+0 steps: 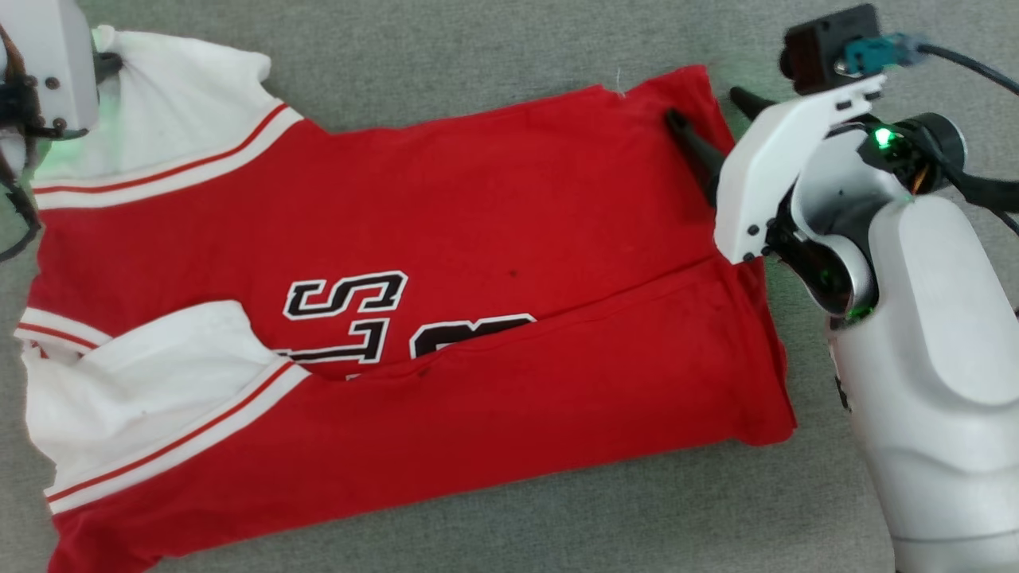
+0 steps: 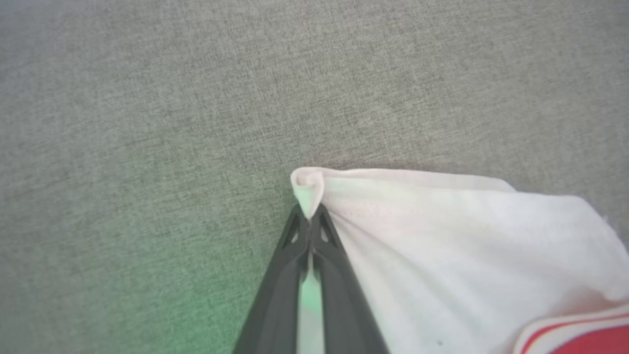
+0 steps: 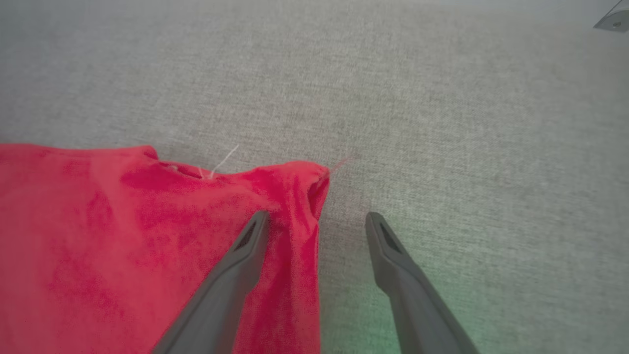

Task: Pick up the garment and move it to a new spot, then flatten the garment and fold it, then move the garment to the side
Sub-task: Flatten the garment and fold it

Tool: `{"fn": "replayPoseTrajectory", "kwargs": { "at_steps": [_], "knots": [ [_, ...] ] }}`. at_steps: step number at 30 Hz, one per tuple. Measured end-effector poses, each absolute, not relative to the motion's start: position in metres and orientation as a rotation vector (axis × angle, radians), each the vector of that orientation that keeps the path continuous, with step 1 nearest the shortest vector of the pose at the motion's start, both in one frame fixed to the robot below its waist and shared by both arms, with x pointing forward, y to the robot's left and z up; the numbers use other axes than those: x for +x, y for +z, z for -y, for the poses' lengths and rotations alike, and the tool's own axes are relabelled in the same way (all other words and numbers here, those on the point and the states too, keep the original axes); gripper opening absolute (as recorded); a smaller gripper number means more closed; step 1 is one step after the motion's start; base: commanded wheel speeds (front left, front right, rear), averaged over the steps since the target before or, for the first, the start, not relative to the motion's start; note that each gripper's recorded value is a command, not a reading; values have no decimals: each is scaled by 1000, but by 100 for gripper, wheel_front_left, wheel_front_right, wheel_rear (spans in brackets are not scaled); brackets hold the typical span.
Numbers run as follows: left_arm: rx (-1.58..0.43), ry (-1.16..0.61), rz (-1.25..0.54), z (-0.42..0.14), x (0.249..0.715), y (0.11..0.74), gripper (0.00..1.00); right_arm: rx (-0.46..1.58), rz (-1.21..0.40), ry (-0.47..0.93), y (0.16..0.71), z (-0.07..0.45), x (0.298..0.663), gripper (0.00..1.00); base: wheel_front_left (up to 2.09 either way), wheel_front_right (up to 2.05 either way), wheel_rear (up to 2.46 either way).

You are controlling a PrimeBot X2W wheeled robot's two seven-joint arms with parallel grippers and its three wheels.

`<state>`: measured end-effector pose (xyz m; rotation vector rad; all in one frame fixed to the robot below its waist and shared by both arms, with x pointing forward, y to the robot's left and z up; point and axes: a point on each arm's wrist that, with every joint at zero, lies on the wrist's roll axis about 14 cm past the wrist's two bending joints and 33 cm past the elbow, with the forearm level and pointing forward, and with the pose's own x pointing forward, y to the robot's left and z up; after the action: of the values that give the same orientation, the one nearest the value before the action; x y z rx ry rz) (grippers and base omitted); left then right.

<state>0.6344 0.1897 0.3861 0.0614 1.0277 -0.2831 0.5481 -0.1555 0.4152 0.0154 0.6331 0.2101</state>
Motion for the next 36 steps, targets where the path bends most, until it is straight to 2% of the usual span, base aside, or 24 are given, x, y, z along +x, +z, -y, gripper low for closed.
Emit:
{"fn": "replayPoseTrajectory", "kwargs": {
  "at_steps": [3, 5, 11, 22, 29, 36],
  "knots": [
    [60, -284, -1025, -191, 634, 386, 0, 34, -712, 223, 404, 151, 550, 100, 0, 0, 0],
    [59, -283, -1025, -191, 634, 385, 0, 33, -756, 236, 400, 148, 552, 0, 0, 0, 0],
    [49, -284, -1001, -191, 635, 388, 0, 40, -808, 250, 398, 143, 558, 0, 0, 0, 0],
    [46, -291, -896, -198, 632, 430, 0, -17, -695, 256, 425, 148, 561, 0, 0, 0, 0],
    [84, -331, -816, -203, 617, 476, 0, -48, -635, 305, 447, 146, 545, 0, 0, 0, 0],
    [153, -346, -804, -218, 575, 496, 0, -47, -609, 340, 461, 148, 517, 0, 0, 0, 0]
  ]
}}
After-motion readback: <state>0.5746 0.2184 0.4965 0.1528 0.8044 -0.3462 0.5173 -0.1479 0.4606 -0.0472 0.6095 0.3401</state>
